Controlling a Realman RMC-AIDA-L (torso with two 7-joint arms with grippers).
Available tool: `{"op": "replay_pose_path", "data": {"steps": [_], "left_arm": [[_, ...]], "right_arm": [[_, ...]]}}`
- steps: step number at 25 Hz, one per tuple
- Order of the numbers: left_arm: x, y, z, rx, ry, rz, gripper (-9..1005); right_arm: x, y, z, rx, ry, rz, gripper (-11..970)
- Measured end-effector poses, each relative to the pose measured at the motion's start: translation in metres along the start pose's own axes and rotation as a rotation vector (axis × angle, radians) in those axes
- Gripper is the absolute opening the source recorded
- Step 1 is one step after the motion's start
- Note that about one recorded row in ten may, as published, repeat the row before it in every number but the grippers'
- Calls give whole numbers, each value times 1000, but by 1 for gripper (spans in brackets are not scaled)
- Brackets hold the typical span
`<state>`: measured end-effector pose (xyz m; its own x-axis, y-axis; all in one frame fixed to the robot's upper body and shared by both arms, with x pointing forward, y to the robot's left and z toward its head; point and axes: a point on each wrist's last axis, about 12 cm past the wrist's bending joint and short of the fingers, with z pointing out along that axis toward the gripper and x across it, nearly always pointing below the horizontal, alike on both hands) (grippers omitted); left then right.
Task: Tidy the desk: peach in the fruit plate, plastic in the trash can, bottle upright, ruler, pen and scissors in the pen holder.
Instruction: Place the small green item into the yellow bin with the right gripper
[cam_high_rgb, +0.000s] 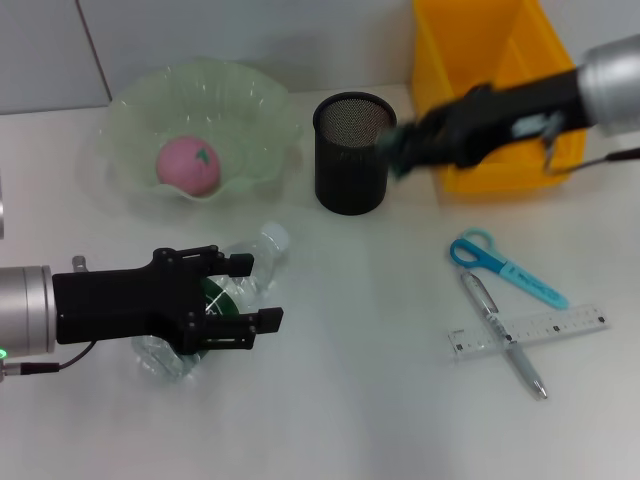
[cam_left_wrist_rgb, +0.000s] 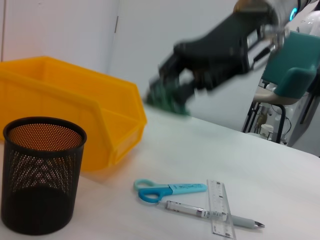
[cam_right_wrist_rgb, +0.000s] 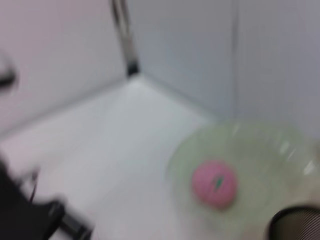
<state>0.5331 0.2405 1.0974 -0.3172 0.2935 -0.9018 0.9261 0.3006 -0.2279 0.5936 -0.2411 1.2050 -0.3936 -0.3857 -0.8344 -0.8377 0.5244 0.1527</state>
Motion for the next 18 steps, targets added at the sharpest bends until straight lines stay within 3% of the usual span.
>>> {"op": "replay_pose_path", "data": {"steps": [4, 9, 13, 18], "left_arm": [[0, 0, 0, 0, 0, 0, 766], [0, 0, 0, 4, 0, 6, 764], [0, -1, 0, 9, 0, 7, 762], [-1, -1, 0, 10, 0, 4, 760]], "right_arm": [[13, -20, -29, 101, -227, 55, 342], [39, -48, -46, 268, -452, 145, 287], [53, -65, -43, 393, -472, 193, 261], [60, -79, -27, 495, -386, 199, 241]]}}
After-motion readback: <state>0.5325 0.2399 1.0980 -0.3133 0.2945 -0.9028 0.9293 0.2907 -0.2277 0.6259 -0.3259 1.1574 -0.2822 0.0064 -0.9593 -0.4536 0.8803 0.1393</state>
